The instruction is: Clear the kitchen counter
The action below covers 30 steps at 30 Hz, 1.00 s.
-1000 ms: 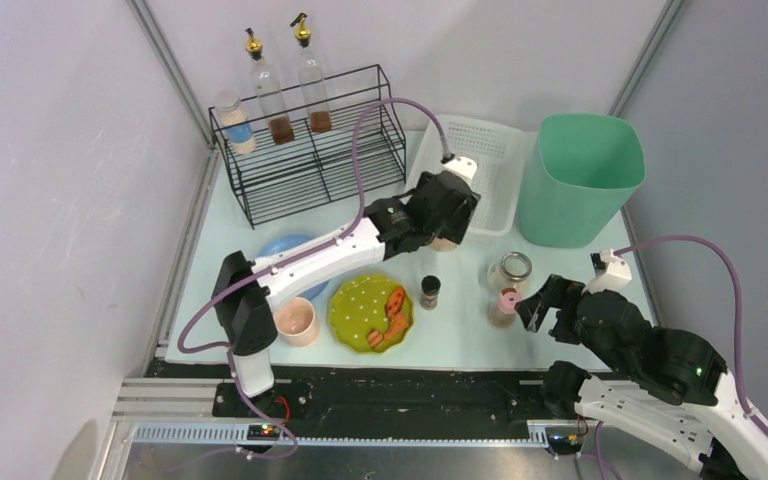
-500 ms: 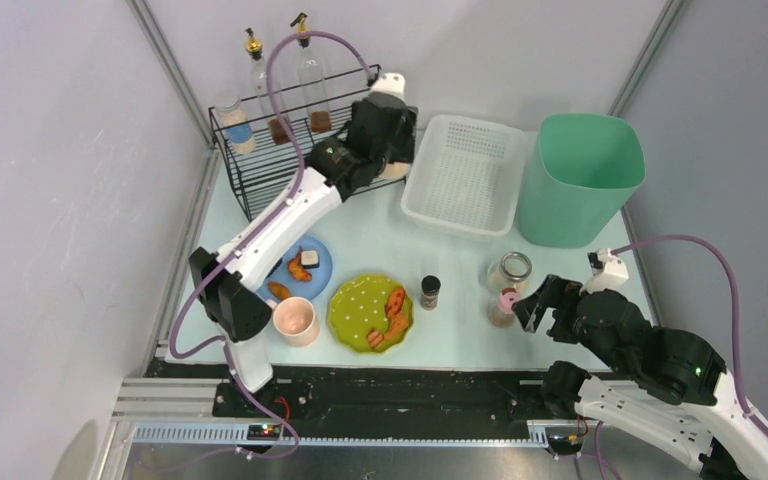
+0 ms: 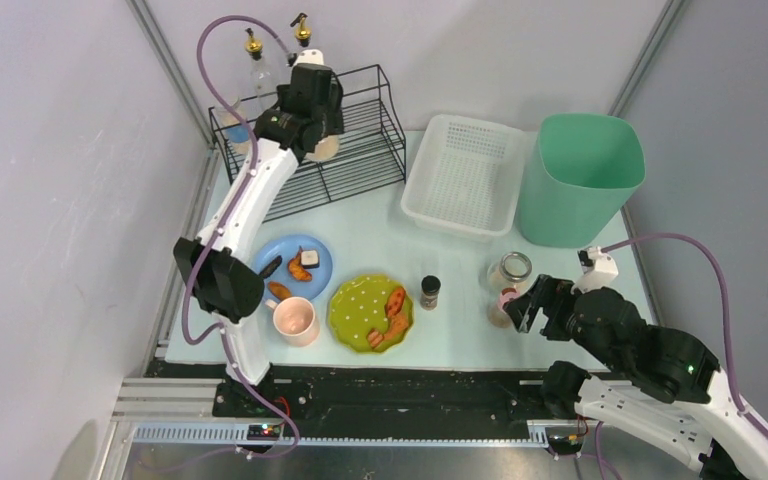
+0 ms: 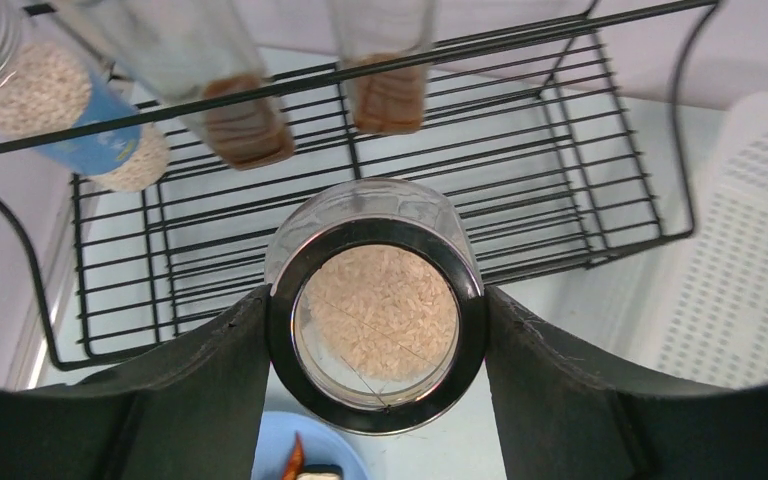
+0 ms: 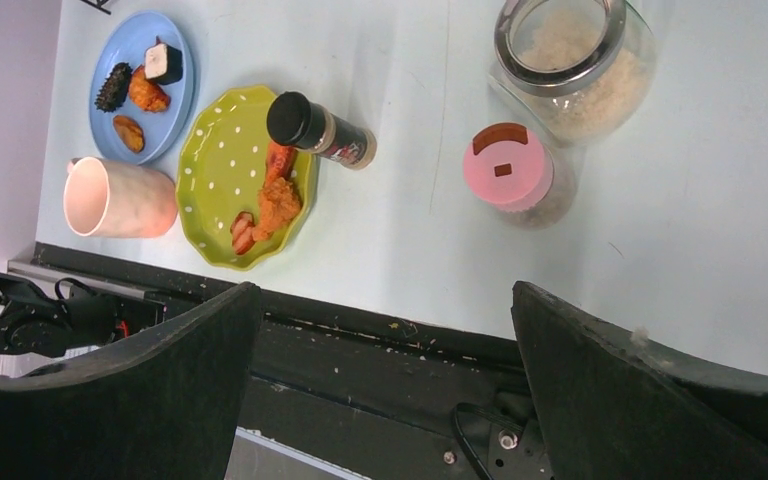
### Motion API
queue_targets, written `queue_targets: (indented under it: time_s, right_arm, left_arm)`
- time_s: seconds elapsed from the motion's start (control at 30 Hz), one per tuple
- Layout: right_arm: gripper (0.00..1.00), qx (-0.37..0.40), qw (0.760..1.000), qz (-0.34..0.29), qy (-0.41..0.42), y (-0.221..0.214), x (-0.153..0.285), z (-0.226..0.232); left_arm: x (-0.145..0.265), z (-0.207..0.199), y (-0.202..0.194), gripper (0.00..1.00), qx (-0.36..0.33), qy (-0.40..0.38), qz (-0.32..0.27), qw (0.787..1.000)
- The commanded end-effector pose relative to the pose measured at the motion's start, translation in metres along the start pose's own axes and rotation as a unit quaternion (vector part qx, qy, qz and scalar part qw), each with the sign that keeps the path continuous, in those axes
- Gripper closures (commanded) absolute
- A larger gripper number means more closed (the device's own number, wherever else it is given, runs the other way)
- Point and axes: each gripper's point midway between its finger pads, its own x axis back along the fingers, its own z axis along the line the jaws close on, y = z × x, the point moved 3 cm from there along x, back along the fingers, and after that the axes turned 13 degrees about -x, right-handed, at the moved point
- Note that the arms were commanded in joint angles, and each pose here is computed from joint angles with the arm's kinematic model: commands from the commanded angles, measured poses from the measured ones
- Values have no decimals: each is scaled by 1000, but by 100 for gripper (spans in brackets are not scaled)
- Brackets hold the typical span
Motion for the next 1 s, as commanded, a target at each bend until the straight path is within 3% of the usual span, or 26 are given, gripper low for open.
queue_targets:
  time_s: [0.0, 0.37, 0.57, 0.97]
  right_arm:
    - [0, 16, 1000, -1, 24, 1, -5, 12]
    - [0, 40, 998, 15, 43, -8, -16, 19]
    - [0, 42, 998, 18, 51, -12, -22, 22]
    - [0, 45, 997, 22, 54, -15, -26, 25]
  left_arm:
    - [0, 36, 24, 100, 25, 37, -34, 998]
    - [-33, 108, 11, 100, 36, 113, -1, 993]
    - [-47, 137, -3, 100, 81, 107, 17, 991]
    - [-72, 159, -43, 100, 117, 106, 67, 985]
